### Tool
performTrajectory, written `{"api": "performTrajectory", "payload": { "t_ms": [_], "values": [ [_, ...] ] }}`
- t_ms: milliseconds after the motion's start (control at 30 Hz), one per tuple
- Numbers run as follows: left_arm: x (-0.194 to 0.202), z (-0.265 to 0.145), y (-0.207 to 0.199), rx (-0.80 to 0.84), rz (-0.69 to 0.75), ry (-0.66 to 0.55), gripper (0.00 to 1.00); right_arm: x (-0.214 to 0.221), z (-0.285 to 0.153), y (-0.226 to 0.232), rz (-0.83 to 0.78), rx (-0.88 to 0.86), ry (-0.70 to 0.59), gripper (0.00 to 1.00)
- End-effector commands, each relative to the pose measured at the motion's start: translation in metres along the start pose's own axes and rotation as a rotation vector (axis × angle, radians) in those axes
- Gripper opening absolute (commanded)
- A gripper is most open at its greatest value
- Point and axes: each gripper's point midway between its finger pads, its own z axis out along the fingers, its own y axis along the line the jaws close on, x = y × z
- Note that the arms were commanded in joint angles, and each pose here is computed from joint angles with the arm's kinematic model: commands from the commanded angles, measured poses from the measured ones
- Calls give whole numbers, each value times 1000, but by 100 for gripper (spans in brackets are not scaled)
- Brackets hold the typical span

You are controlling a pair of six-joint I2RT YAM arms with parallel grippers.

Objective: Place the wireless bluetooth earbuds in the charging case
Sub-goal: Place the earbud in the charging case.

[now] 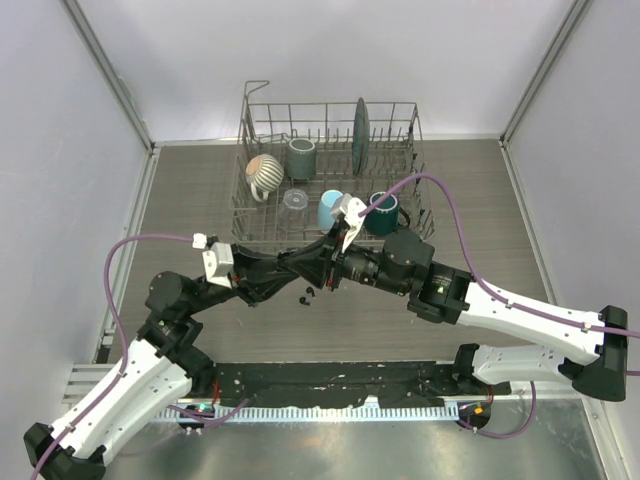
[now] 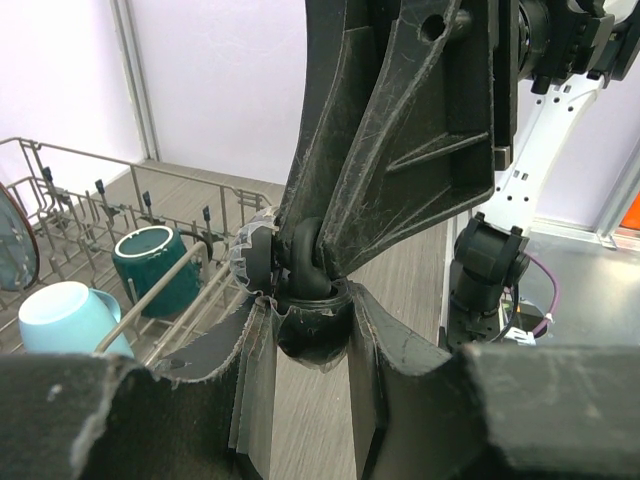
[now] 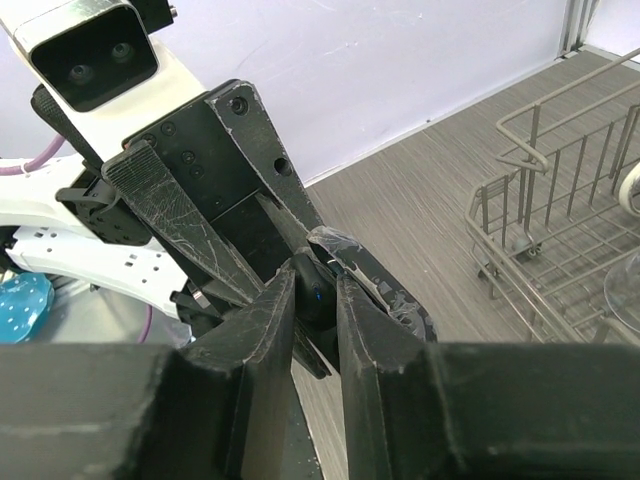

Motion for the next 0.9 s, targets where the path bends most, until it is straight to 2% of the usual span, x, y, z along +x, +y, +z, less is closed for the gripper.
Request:
{"api": "performTrajectory", "payload": {
  "t_ms": [0,133,433,633,867],
  "values": [
    [-32,1,-11,43,79,-105,0,-8,-3,-2,-4,20,-5,31],
    [-30,1,-10,43,78,-101,0,-12,-4,0,0,17,-15,42],
    [-29,0,-11,41,75,-99,0,-32,-9,7,37,-4,-99,53],
    [-27,-1,-9,32,71,-94,0,-62,-20,19,67,-48,-208,57],
    [-24,-1,-8,24,69,-89,0,-76,-26,24,87,-67,-252,58]
  ]
}}
